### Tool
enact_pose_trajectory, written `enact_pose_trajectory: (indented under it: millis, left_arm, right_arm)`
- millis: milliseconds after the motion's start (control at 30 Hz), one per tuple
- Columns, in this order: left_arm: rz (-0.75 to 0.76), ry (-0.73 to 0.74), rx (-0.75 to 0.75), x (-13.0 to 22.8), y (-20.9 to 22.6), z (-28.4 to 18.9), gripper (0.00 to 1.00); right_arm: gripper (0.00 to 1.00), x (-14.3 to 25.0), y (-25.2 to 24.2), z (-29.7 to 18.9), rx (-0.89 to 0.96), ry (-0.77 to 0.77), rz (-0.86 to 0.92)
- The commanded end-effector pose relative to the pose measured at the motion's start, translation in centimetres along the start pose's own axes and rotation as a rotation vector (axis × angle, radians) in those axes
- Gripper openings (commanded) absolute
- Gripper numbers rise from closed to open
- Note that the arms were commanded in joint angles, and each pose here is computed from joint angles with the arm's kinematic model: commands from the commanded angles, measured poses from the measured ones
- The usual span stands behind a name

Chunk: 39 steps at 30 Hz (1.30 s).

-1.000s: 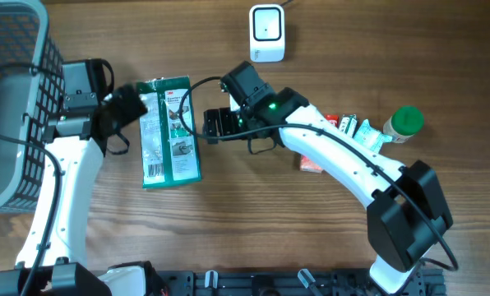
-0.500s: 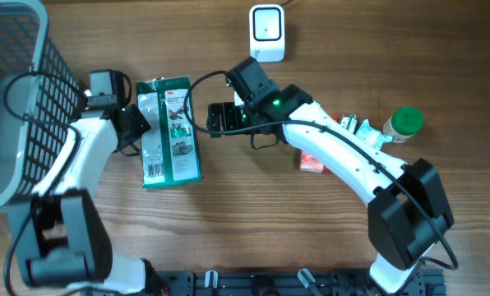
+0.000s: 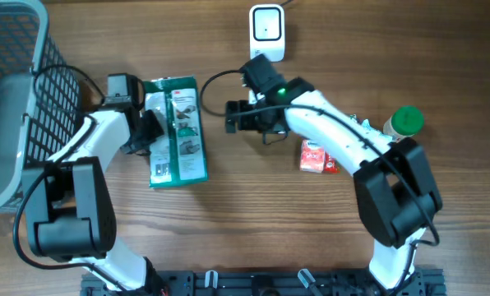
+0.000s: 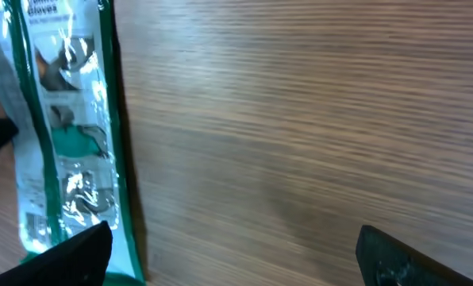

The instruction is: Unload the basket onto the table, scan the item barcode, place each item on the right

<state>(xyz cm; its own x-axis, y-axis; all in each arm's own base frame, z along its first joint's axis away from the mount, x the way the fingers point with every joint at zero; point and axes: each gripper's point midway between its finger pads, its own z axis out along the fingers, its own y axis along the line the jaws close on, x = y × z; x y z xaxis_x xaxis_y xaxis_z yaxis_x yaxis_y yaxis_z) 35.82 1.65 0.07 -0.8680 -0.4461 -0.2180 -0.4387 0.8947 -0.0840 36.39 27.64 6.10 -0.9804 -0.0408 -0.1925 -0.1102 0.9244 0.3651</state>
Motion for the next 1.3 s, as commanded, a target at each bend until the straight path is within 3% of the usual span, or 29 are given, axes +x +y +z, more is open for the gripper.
enact_pose_trajectory:
  millis: [0, 200, 367, 567, 800, 1267]
  left_arm:
    - [0.085, 0.057, 0.043, 2.2, -2.7, 0.8, 0.04]
    - [0.197, 0.064, 0.07, 4.5, -6.4, 0.6, 0.04]
    - [0.238, 0.068, 0.079, 5.4, -7.7, 0.5, 0.04]
    - [0.233, 0.082, 0.072, 5.9, -7.7, 0.5, 0.04]
    - [0.229, 0.086, 0.07, 6.0, -7.6, 0.5, 0.04]
    - [0.23, 0.106, 0.056, 6.4, -7.2, 0.5, 0.04]
  right_arm:
    - [0.98, 0.2, -0.6, -0.1, -0.077, 0.058, -0.024]
    - [0.98, 1.2, -2.2, 0.4, -0.104, 0.109, 0.036]
    - [0.9, 2.5, -1.1, 1.5, -0.228, 0.146, 0.09]
    - [0.83, 4.1, -0.6, 3.5, -0.245, 0.145, 0.158]
    - [0.81, 6.1, 2.0, 5.7, -0.305, 0.119, 0.193]
    - [0.73, 5.8, 7.7, 6.7, -0.35, -0.034, 0.217]
